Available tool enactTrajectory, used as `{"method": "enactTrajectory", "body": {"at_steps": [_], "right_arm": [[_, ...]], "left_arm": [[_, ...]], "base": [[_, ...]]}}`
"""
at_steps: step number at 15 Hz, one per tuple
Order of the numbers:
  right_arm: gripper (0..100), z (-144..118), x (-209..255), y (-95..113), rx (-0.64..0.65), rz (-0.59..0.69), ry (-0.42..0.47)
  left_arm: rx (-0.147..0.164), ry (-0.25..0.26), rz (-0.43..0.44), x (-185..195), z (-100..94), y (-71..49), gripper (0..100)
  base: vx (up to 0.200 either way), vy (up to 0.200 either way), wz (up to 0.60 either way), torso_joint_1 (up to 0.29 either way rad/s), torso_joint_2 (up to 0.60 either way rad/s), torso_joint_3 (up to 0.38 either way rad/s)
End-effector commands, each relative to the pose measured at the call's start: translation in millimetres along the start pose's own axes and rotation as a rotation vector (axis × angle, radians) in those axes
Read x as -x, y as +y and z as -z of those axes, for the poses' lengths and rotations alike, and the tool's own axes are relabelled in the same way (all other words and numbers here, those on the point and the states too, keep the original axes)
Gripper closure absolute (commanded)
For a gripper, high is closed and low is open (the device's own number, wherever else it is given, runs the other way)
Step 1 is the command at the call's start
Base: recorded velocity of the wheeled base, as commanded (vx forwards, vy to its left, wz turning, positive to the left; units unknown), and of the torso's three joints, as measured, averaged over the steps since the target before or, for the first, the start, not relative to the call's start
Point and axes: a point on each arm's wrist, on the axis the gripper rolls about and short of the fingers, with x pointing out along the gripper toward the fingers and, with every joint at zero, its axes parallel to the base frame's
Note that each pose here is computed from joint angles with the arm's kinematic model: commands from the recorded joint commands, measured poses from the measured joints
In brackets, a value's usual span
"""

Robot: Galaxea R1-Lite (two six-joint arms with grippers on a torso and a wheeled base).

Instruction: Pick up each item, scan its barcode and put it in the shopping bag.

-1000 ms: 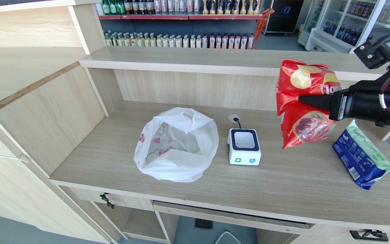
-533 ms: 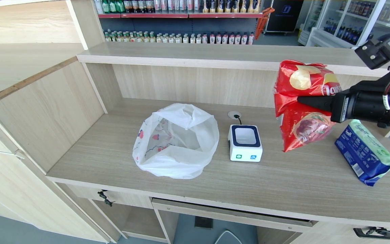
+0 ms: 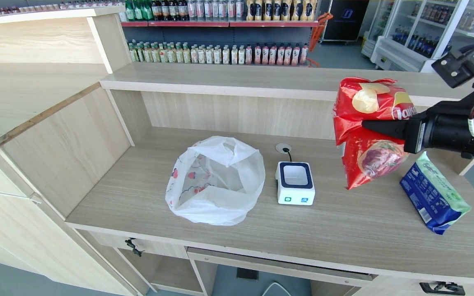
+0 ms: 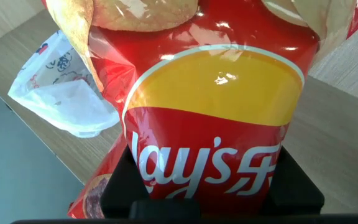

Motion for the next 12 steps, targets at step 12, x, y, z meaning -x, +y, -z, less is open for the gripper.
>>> {"method": "enactTrajectory", "body": {"at_steps": [12], "right_arm": [[100,1,5,2,0.058,-0.021,-0.051]], "left_arm": [[0.000,0.001,0.001,0,0.0,0.0,100]], "base": [[0.000,0.000,0.00,0.032,-0.08,-0.052]]}}
